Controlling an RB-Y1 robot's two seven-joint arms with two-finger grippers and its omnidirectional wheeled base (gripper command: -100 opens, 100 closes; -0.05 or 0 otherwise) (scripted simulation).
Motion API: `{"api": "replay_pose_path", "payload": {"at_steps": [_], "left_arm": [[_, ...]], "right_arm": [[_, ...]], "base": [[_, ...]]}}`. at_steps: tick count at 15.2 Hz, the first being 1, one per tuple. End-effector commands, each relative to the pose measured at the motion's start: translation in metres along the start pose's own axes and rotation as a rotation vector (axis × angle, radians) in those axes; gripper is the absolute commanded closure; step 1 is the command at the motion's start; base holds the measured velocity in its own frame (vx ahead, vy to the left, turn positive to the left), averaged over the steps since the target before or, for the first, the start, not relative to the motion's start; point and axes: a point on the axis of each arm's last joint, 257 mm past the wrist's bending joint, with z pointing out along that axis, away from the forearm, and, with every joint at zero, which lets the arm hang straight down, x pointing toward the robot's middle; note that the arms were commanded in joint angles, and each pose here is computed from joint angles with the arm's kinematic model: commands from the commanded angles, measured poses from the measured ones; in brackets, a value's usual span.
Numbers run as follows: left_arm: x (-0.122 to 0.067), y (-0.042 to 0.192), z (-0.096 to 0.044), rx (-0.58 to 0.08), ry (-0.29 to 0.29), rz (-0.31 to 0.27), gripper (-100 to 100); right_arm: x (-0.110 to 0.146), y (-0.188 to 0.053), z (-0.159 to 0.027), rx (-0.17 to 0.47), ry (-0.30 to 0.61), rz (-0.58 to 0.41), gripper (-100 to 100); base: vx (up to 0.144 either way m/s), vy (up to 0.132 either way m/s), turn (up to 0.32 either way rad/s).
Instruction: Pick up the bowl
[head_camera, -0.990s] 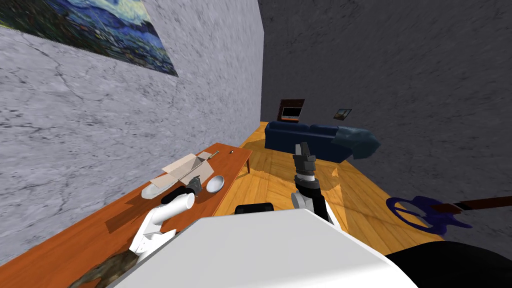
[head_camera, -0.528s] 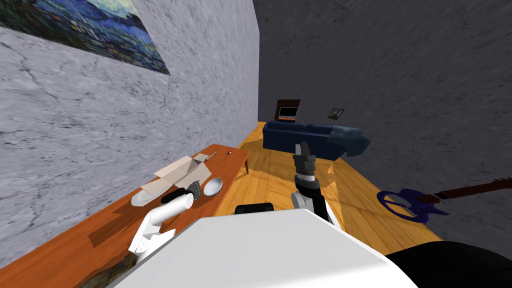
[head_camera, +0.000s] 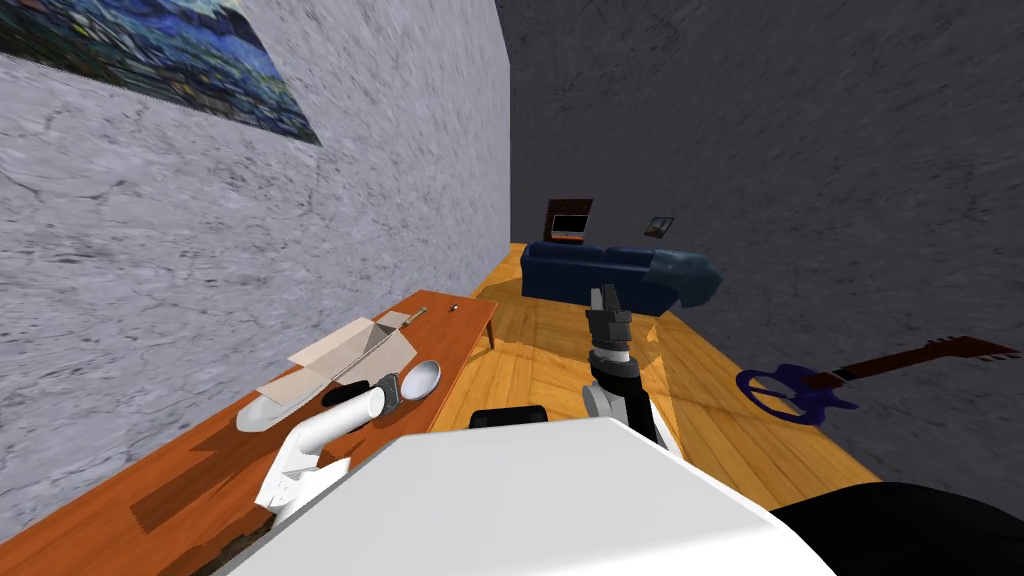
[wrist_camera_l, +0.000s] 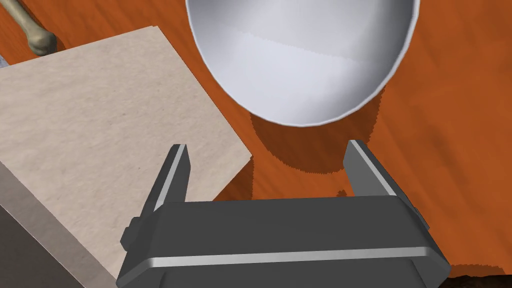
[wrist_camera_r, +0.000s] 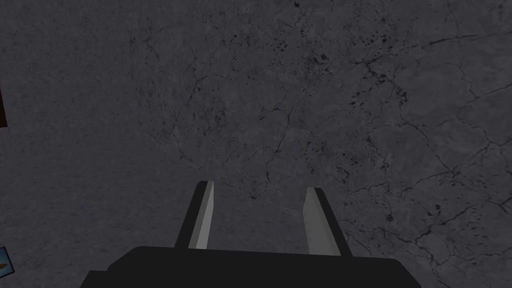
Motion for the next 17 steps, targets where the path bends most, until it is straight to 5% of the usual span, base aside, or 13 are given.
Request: {"api": "replay_pose_path", "payload": {"at_steps": [1, 17], "left_arm": [[-0.002, 0.016, 0.003, -0.057, -0.003, -0.017, -100], [0.008, 0.123, -0.003, -0.442, 0.028, -0.168, -100]], "right_arm": [[0.000, 0.000, 0.000, 0.000, 0.000, 0.000, 0], [0.000, 0.000, 0.000, 0.000, 0.000, 0.000, 0]], "base": [[0.020, 0.016, -0.122], [0.027, 0.016, -0.101]]}}
